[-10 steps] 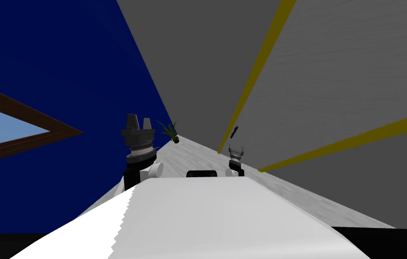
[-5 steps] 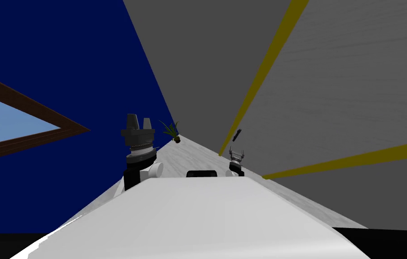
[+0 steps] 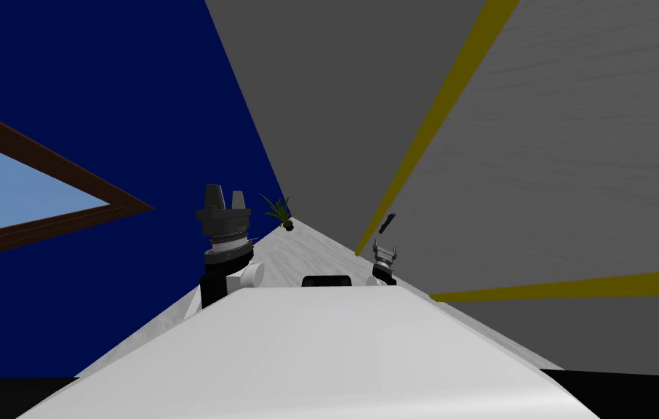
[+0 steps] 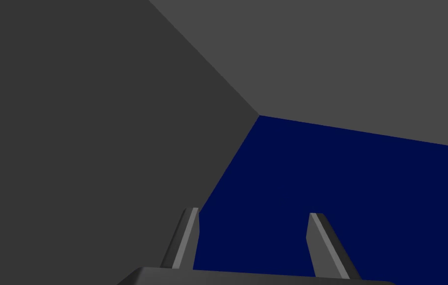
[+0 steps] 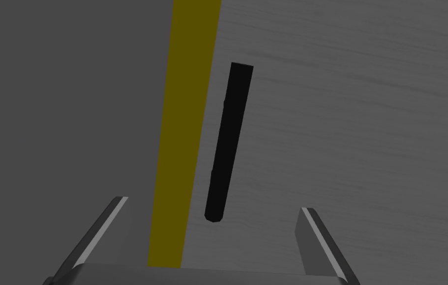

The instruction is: Pull the door open

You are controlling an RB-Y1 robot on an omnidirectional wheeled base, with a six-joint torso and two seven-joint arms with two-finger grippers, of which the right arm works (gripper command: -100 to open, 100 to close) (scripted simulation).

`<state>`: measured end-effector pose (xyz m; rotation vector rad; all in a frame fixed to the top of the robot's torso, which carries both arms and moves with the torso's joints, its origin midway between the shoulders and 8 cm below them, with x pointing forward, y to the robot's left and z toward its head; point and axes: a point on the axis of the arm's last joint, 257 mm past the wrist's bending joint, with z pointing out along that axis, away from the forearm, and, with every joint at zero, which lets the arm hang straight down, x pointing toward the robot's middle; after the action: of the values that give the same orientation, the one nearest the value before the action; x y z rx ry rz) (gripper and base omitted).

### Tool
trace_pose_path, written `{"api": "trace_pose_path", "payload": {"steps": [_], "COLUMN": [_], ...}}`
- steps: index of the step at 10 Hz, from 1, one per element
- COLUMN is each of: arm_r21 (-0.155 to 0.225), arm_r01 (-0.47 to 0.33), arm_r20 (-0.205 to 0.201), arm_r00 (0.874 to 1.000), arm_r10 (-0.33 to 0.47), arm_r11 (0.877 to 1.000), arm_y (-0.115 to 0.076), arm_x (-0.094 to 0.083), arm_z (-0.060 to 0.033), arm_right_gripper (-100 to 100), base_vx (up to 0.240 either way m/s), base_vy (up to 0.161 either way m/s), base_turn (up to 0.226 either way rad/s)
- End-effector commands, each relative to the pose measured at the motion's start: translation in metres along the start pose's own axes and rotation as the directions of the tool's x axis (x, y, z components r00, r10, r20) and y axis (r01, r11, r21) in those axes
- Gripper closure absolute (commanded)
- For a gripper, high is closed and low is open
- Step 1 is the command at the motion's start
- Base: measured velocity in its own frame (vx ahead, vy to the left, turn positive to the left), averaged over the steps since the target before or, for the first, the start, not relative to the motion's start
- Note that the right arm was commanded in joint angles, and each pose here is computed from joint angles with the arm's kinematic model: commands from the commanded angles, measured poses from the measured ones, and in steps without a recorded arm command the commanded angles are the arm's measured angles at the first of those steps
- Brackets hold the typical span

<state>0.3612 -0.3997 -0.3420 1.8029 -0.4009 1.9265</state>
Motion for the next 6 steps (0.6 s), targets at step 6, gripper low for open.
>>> {"api": "trace_pose_path", "payload": {"steps": [6], "arm_r21": [-0.089], "arm_r01": [-0.076], "arm_r20": [0.079], "arm_r00": [0.993], "arm_r10": [0.084], "arm_r11": [0.993], "arm_y": [0.035], "arm_x": [-0.043], "arm_z": [-0.0101], "arm_right_gripper": [-100], "base_vx": [0.089], "base_vy": [-0.085], "base_turn": [0.126]}}
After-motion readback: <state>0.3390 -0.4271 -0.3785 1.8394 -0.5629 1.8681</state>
